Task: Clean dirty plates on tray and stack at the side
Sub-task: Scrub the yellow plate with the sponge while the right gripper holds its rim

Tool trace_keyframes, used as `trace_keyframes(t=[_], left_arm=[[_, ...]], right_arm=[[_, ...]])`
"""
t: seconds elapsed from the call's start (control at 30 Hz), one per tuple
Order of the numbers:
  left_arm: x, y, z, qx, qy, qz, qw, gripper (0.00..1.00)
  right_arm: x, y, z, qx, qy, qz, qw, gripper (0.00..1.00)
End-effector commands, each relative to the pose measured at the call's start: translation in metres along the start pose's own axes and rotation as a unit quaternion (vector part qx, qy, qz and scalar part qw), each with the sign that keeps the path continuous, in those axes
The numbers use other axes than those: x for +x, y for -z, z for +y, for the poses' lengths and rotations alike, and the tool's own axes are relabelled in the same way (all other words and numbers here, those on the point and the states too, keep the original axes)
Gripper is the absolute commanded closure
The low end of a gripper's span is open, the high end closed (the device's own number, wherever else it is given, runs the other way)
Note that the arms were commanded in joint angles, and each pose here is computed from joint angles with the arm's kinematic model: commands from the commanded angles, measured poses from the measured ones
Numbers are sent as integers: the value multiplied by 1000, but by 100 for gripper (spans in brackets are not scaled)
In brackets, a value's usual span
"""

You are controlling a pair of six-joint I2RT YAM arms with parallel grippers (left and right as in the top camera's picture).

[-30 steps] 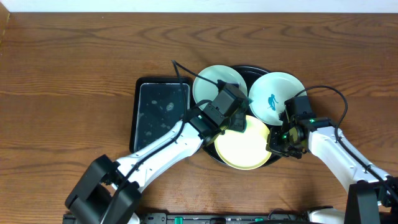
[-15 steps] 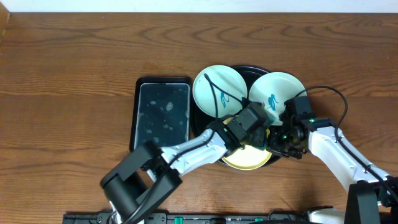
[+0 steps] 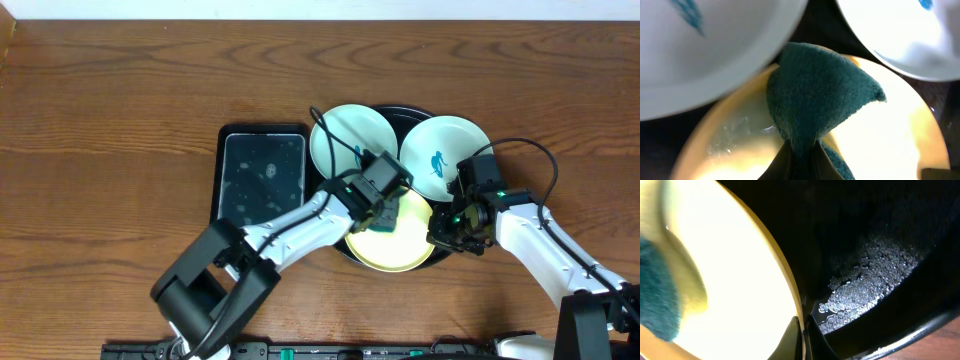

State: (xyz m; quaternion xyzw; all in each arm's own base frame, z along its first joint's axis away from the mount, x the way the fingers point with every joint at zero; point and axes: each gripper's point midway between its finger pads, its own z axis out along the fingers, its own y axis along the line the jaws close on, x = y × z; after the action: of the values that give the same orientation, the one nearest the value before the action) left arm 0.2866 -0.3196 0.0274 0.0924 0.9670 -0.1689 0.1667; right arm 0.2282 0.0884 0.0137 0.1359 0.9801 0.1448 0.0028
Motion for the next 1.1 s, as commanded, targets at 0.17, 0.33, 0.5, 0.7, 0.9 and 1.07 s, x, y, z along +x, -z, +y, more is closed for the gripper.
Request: trace_keyframes(t=[0.17, 0.33, 0.5, 0.7, 0.9, 1.07], left_arm=[[-48, 49, -14, 57, 1, -91, 994, 92], [-41, 42, -42, 101, 22, -84, 991, 92], [-28, 22, -58, 112, 15, -73, 991, 92], [-3, -5, -63, 104, 10, -40, 994, 92], [3, -12, -52, 72, -23, -39, 996, 92], [-20, -9, 20, -94, -63, -88, 990, 92]], right_arm=[[1, 1, -6, 15, -6, -4, 1000, 99], [1, 1, -6, 15, -6, -3, 1000, 99], [2, 1, -7, 16, -7, -1, 1000, 99], [2, 1, -7, 17, -7, 0, 1000, 99], [3, 1, -7, 17, -7, 0, 1000, 99], [3, 1, -7, 18, -7, 1, 1000, 99]])
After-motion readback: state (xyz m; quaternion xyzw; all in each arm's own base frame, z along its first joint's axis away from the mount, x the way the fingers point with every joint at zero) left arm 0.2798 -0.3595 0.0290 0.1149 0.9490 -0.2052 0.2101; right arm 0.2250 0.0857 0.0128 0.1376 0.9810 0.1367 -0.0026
